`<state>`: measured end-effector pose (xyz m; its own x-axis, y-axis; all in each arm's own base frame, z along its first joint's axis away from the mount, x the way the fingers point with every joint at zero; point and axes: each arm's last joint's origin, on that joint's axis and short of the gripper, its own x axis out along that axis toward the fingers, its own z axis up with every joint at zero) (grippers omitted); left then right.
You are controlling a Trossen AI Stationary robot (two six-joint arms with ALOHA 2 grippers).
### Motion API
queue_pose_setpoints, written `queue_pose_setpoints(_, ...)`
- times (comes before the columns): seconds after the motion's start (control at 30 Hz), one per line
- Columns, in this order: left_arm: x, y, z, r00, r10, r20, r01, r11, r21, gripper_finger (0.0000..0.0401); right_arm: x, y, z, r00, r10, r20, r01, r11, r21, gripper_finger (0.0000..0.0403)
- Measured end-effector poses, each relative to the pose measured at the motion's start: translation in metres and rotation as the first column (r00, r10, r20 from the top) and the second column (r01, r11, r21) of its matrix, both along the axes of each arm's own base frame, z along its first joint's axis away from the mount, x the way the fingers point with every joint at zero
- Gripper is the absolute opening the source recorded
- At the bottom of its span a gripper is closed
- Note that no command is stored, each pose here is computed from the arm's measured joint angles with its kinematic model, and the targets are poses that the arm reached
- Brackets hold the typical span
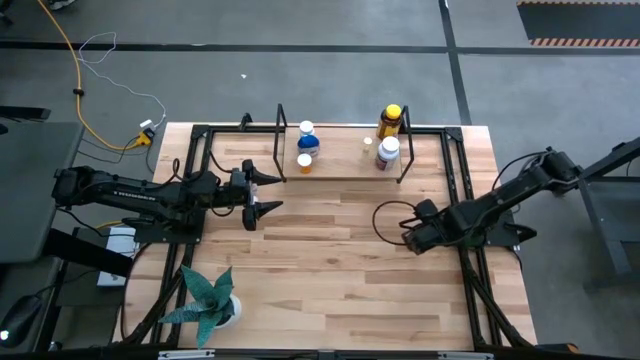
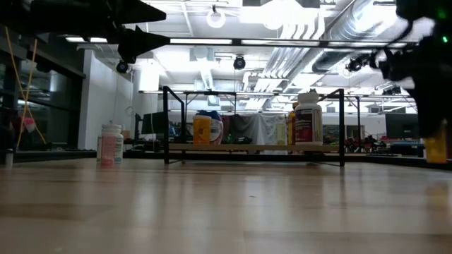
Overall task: Pick and place medicine bottles onto shelf by color
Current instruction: Put the orange pill bottle on the shelf
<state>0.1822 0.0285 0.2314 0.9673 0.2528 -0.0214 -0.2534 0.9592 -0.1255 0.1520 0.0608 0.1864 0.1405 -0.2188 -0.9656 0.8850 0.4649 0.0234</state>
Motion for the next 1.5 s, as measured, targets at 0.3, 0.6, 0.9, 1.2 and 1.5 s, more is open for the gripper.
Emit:
queue_pose_setpoints(0.3, 0.000, 0.000, 0.000, 1.000, 0.000, 0.001, 0.000, 1.000, -0.001, 0.0321, 0.052, 0.003, 0.055, 0.889, 0.282, 0.360, -0.251, 0.959, -0.133, 0.0109)
queue_pose_setpoints(0.6, 0.000, 0.000, 0.000, 1.000, 0.001, 0.001, -0.001, 1.000, -0.001, 0.0321, 0.126, -0.052, 0.098, 0.855, 0.452, 0.255, -0.358, 0.869, -0.342, 0.0110)
queue_pose_setpoints(0.9, 0.000, 0.000, 0.000, 1.000, 0.006, 0.001, -0.006, 1.000, 0.000, 0.0321, 0.185, -0.137, 0.110, 0.924, 0.381, -0.029, -0.370, 0.875, -0.313, 0.0110)
queue_pose_setpoints(1.2, 0.000, 0.000, 0.000, 1.000, 0.006, 0.001, -0.006, 1.000, 0.000, 0.0321, 0.196, -0.199, 0.065, 0.963, 0.233, -0.135, -0.255, 0.951, -0.176, 0.0110)
queue_pose_setpoints(1.5, 0.000, 0.000, 0.000, 1.000, 0.008, 0.000, -0.008, 1.000, 0.000, 0.0321, 0.193, -0.218, 0.055, 0.985, 0.121, -0.120, -0.140, 0.976, -0.168, 0.0110)
